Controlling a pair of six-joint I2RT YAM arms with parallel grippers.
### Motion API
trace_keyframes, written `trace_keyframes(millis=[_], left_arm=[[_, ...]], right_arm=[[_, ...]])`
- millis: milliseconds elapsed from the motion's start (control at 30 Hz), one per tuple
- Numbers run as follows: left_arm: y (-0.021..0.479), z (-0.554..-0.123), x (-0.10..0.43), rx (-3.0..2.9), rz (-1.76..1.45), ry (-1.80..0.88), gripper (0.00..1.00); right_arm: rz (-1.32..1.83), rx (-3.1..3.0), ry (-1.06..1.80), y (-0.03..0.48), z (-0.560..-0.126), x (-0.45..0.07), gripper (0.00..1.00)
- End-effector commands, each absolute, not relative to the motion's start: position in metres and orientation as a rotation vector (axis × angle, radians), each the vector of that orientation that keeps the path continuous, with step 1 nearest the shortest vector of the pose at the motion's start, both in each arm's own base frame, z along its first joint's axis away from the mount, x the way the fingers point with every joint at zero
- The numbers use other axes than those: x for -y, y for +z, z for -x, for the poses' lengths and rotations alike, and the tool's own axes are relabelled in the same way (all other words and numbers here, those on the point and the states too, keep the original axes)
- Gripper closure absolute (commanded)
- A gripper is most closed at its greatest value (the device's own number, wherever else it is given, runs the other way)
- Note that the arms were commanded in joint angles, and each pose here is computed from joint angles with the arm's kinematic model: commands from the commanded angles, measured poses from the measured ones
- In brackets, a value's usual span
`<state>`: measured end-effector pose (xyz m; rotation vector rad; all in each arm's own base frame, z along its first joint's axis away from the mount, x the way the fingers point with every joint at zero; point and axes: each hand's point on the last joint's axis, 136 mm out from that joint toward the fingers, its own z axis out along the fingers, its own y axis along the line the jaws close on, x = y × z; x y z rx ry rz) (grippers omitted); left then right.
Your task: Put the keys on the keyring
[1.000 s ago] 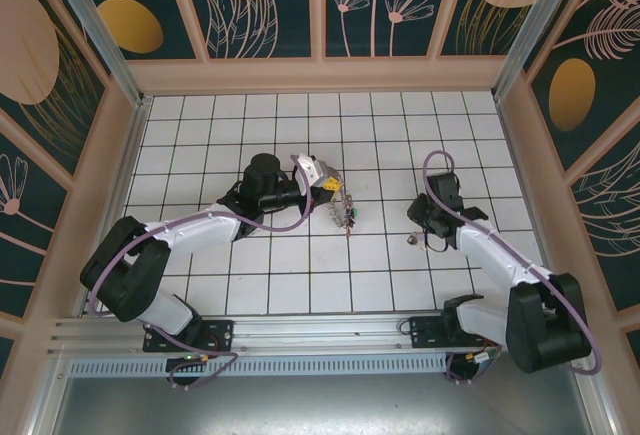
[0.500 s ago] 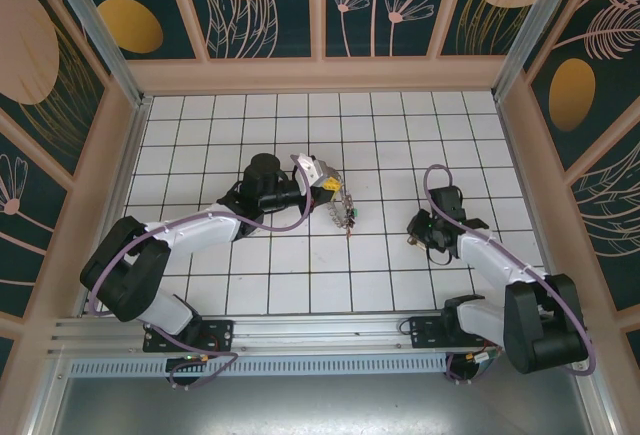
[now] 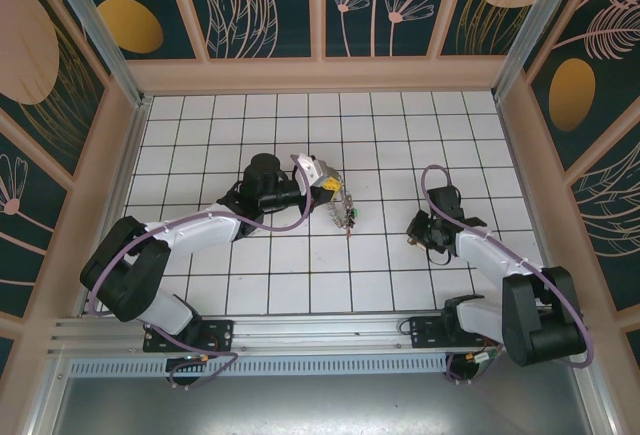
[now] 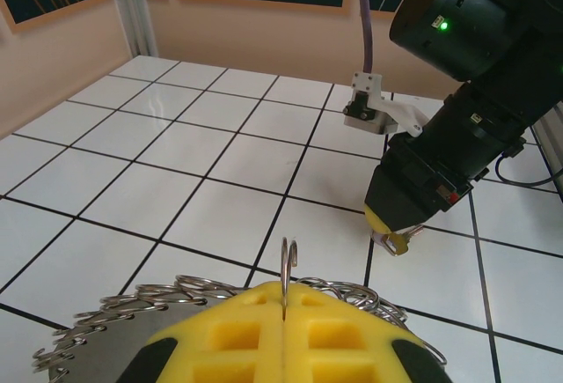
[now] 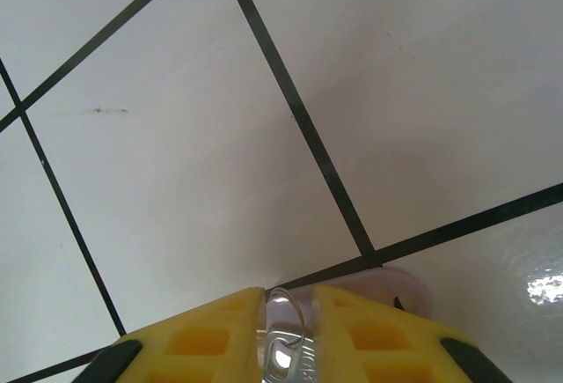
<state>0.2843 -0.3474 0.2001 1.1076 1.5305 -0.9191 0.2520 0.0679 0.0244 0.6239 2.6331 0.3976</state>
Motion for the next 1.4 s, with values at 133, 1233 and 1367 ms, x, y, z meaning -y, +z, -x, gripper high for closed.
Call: trace_keyframes(millis=[133,1233,1367], left_arm=[[0.2270,-0.2899,0.3515,-1.459,-1.079,-0.921,1.00],[0.2264,-0.2905,0.3559,-1.459,-1.084,-0.948,1.00],[0.2261,-0.2901,0.3560,-1.460,-1.084,-0.949,1.00]], right_arm=[[-0.586,-2.654,0.433,0.0226,-0.2514,-0.0730,0.83],[-0.517,-2.716,0.426,0.0245,-0.2513,-0.0773,0.87],[-0.516,-2.718,0.423,0.0243,-0.2522,-0.0772,0.88]])
